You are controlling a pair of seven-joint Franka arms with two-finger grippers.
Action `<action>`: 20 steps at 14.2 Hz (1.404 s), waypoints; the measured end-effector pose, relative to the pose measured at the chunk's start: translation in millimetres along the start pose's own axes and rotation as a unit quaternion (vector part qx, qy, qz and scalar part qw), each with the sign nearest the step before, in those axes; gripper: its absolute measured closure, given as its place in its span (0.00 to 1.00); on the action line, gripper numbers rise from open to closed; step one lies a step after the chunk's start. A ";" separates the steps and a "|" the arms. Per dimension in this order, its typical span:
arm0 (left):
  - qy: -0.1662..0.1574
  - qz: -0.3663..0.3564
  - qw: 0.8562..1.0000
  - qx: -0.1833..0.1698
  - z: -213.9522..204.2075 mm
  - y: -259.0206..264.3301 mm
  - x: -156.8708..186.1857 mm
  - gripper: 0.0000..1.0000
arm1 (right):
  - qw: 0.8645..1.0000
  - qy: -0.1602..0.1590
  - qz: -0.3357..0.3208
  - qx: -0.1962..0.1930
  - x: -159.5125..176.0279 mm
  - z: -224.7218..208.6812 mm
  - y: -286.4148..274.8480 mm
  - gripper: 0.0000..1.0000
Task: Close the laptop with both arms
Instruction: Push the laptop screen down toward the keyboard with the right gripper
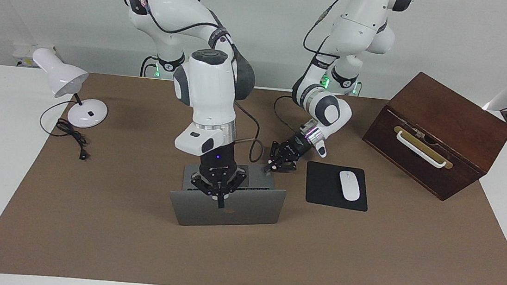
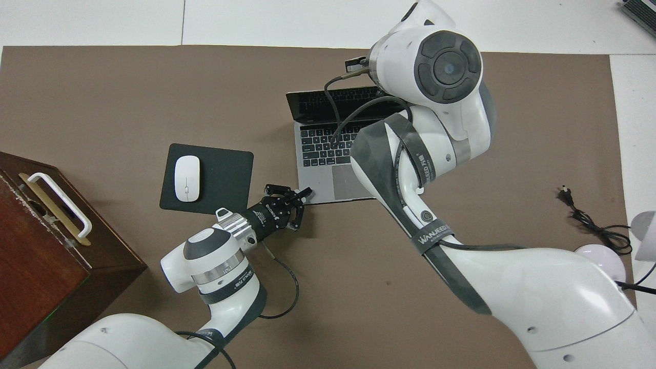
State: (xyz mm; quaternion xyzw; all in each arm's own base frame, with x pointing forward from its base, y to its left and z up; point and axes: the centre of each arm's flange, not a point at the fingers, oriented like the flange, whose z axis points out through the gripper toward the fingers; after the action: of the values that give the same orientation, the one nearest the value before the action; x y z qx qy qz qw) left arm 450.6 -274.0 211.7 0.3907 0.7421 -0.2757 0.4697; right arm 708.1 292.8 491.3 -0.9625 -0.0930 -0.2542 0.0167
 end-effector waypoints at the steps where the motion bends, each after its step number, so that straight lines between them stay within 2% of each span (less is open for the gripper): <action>1: 0.000 0.000 1.000 0.000 0.0 0.0 0.0 0.99 | 1.000 -0.001 0.000 0.000 -0.6 2.1 -0.1 0.99; 15: 0.000 0.000 1.000 0.000 0.0 0.0 -0.1 0.99 | 1.000 -0.017 0.016 0.008 -8.9 19.7 -5.5 0.99; 20: 0.000 0.000 1.000 0.000 0.0 -0.1 -0.1 0.99 | 0.998 -0.048 0.035 0.025 -19.5 31.4 -7.7 0.99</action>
State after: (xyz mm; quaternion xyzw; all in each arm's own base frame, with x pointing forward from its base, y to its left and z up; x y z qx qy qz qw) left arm 450.6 -274.1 211.7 0.3908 0.7422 -0.2754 0.4696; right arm 705.3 299.6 454.2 -0.9756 -0.0659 -0.2046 0.0453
